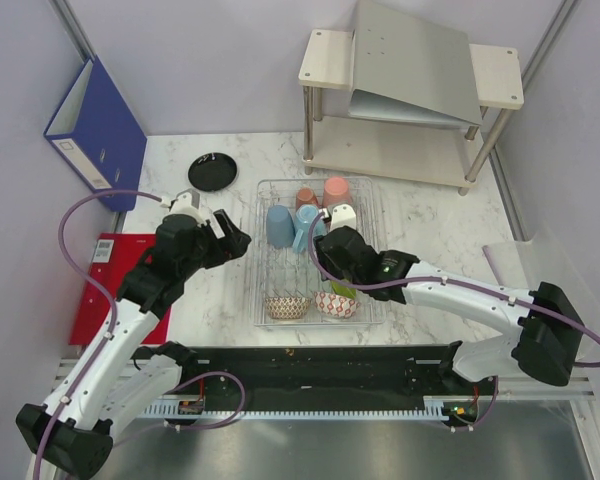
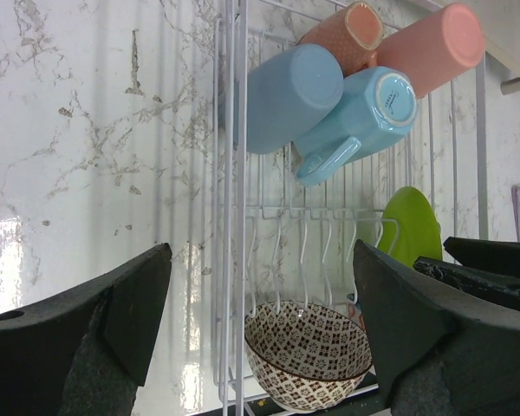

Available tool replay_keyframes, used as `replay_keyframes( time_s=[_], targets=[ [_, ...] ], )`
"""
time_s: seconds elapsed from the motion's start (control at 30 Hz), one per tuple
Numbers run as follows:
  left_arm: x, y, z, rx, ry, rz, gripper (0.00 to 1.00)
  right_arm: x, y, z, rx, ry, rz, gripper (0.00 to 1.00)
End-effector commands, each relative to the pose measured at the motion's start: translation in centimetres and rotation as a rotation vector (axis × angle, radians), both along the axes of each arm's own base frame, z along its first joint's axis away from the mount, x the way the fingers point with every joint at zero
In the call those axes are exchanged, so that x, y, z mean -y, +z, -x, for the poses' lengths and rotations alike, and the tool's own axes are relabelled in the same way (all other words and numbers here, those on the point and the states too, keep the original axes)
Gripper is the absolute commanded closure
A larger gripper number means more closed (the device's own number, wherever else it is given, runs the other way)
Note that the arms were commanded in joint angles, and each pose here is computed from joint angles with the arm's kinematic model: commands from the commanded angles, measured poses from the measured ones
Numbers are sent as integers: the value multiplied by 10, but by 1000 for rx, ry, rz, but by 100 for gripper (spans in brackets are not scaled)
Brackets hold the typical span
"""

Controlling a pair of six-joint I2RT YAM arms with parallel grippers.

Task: Unload the mixed dishes from the dish rack
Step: Pick up the plate from the dish rack.

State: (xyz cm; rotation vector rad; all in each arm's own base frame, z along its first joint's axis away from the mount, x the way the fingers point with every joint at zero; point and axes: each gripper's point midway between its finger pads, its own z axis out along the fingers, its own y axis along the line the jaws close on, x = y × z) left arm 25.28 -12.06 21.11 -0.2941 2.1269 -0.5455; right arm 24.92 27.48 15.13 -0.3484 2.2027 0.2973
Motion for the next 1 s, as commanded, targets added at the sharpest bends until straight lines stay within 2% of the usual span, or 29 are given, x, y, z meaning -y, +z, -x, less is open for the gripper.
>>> replay_keyframes(
  time_s=[0.0,0.17,0.23,0.37,0.47,0.67,0.97],
  targets=[
    [3,2,-2,13,-19,-1,9,-5,-15,4,-38,2,-13,43],
    [4,-3,-2,1,-23,-1,9,-7,-27,6,-66,10,-5,46],
    [5,-7,-2,-5,-26,-2,9,-9,-28,7,-71,16,-10,55],
    [6,-13,-2,-12,-27,0,9,-9,-23,9,-67,24,-24,83],
    [7,-14,-2,-15,-30,7,10,-6,-14,9,-53,19,-37,90],
    [8,-11,-4,-8,-38,2,10,-4,10,10,-19,28,-50,100],
    [13,-14,-5,-28,-53,14,10,11,50,16,25,35,-58,100]
  ],
)
